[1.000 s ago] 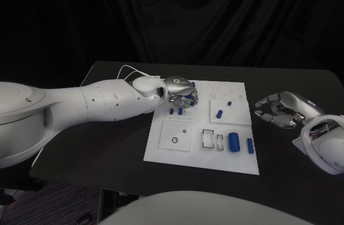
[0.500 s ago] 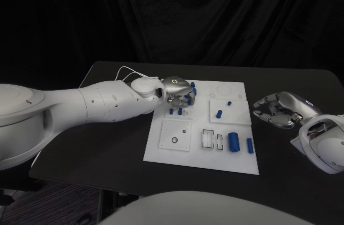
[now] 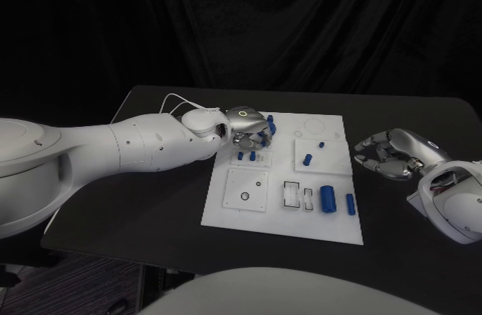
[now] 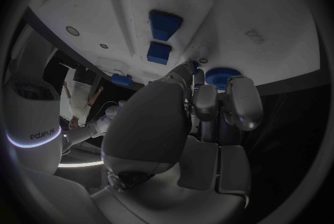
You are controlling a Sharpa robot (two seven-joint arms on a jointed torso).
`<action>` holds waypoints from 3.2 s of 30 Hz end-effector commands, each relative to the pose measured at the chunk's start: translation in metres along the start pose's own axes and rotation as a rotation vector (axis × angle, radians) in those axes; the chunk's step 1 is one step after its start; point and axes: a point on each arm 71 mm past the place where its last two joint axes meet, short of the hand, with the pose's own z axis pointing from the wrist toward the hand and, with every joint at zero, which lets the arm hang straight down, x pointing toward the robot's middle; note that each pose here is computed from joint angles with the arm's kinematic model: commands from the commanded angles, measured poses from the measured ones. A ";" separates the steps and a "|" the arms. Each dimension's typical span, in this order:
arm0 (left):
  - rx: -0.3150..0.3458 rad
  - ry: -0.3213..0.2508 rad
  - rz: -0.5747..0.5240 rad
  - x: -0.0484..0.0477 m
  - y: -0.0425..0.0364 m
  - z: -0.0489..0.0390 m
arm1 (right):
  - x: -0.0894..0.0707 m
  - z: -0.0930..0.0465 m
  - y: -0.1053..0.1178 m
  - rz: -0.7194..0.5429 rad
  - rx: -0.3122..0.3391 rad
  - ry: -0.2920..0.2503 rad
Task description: Assemble the parts on the task board
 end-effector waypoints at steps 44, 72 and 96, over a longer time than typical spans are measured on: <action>-0.053 -0.017 -0.006 -0.0130 0.0108 -0.0343 | 0.004 -0.002 -0.004 0.003 0.014 0.017; -0.066 0.011 -0.016 -0.0040 0.0095 -0.0288 | 0.005 -0.001 -0.004 0.004 0.013 0.018; -0.084 0.034 -0.017 0.0017 0.0123 -0.0255 | 0.005 -0.001 -0.003 0.002 0.013 0.022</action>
